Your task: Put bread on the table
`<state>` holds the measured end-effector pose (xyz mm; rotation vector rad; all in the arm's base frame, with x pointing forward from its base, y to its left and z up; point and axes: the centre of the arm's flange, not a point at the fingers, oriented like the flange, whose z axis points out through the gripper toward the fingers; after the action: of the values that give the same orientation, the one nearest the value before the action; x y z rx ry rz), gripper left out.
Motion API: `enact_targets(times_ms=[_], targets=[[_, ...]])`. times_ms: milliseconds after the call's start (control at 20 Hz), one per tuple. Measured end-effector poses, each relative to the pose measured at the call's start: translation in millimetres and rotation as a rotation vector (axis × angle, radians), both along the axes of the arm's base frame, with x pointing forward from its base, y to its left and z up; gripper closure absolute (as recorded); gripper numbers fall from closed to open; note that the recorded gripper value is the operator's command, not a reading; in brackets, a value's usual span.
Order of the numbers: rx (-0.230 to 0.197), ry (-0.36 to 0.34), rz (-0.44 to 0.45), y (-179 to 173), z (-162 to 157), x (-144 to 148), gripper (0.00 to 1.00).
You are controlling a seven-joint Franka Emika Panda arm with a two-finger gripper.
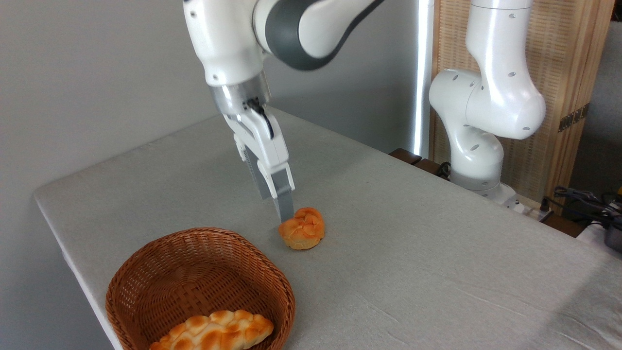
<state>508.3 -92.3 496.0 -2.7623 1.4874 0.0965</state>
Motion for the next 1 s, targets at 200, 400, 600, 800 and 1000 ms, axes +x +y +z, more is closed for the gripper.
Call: enact_targets(times_ms=[200,400,600,800,1000], targets=[[-0.016,-0.06,0.088,17,43,13,0.0],[-0.033,-0.09,0.152,36,80,29,0.0],[-0.091,-0.093,0.208,58,115,46,0.0],[-0.109,-0.108,0.249,56,128,50,0.0],[-0.112,-0.111,0.244,41,131,49,0.0]])
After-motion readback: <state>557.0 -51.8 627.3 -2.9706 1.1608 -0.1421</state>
